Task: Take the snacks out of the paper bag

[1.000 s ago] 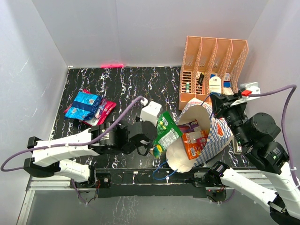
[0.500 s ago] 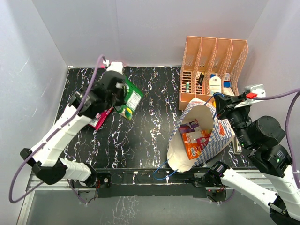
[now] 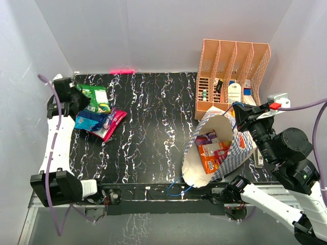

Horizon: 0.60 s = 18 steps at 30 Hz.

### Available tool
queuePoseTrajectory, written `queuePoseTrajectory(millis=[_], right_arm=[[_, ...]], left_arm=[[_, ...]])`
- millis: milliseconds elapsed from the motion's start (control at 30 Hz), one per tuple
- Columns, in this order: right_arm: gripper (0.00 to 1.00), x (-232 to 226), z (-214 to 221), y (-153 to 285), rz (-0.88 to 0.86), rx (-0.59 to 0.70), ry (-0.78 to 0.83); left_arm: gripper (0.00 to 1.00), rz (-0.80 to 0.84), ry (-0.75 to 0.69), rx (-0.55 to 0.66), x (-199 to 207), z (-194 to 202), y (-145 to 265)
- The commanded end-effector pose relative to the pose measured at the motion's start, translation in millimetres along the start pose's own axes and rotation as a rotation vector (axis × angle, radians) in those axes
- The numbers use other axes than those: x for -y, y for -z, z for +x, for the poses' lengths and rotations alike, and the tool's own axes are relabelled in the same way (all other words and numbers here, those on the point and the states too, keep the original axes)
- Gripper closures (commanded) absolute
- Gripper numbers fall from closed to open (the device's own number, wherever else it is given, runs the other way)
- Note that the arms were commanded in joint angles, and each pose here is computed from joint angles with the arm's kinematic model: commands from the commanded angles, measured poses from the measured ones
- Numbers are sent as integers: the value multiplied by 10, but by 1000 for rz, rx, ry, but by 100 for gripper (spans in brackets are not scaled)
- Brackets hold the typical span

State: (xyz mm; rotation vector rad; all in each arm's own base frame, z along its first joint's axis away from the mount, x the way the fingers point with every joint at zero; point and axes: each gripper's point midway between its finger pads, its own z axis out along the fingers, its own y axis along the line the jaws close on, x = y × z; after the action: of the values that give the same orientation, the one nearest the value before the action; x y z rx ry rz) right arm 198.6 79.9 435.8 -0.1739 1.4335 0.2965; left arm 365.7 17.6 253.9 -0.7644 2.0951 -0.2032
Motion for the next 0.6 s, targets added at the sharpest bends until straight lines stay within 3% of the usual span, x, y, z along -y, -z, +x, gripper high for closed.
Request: queuePoseTrajectory(millis=[0, 200, 567], right_arm=[[92, -8, -315, 61, -19, 102, -43], [91, 8, -319, 94, -18, 109, -48], [91, 41, -395, 149, -12, 115, -51]], left_arm=[[100, 150, 253, 131, 4, -359, 83], [100, 197, 428, 138, -241, -413, -172], [100, 163, 561, 82, -527, 45, -606]])
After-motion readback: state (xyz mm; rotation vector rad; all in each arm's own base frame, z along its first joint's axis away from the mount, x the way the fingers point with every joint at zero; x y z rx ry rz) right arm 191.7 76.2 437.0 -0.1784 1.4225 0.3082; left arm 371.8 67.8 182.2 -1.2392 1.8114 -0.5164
